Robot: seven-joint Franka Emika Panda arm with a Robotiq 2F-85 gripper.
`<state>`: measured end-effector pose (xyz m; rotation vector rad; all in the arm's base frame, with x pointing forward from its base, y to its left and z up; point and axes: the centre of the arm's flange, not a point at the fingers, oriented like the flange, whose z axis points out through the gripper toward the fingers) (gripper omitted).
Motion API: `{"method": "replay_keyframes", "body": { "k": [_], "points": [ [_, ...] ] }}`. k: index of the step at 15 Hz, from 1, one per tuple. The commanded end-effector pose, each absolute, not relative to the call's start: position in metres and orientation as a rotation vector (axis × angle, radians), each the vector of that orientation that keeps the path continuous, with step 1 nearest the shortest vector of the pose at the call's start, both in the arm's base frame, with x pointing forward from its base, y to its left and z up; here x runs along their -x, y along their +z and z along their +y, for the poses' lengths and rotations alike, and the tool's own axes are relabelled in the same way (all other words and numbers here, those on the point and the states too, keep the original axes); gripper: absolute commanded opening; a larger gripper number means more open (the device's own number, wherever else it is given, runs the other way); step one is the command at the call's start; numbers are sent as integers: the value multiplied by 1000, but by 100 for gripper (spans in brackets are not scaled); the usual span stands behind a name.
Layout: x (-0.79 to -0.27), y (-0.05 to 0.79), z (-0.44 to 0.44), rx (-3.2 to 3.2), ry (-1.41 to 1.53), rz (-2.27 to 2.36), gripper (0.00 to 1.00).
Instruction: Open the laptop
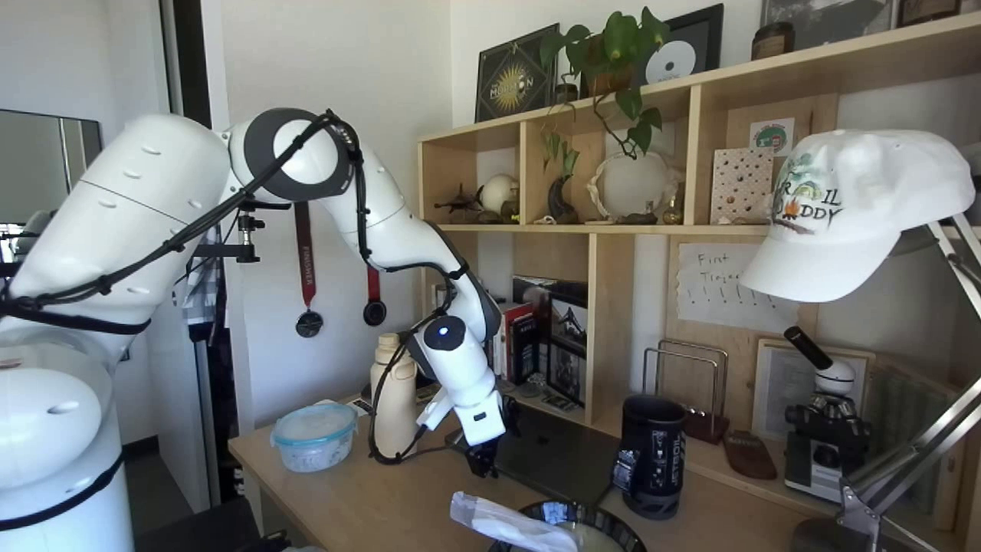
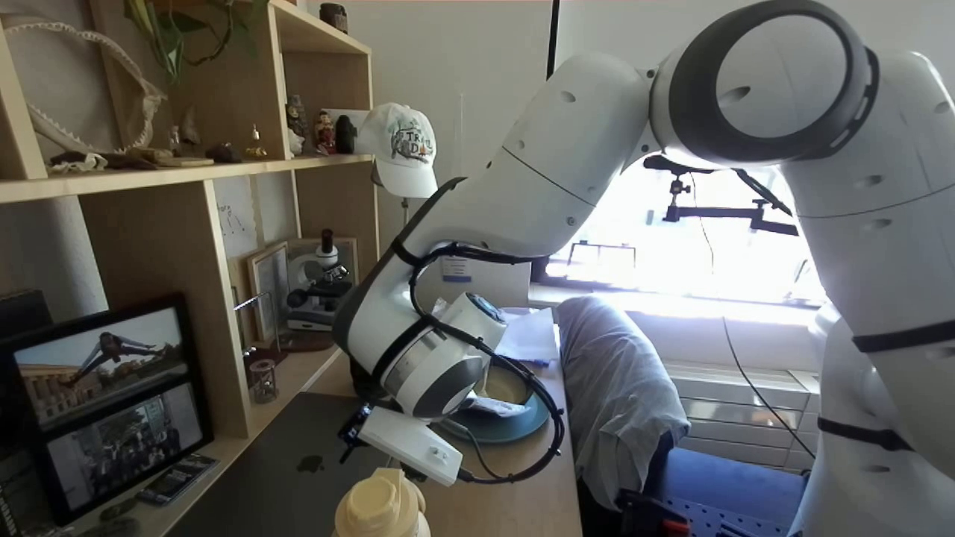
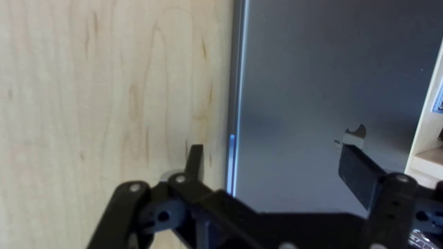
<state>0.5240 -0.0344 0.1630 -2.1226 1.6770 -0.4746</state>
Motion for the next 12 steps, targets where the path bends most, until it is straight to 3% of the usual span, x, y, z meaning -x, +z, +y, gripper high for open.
{"method": "replay_keyframes", "body": {
  "k": [1,12],
  "points": [
    [-534,174,-34,2107,-489,1686,100],
    [-547,171,-35,2103,-524,1668,100]
  ]
}}
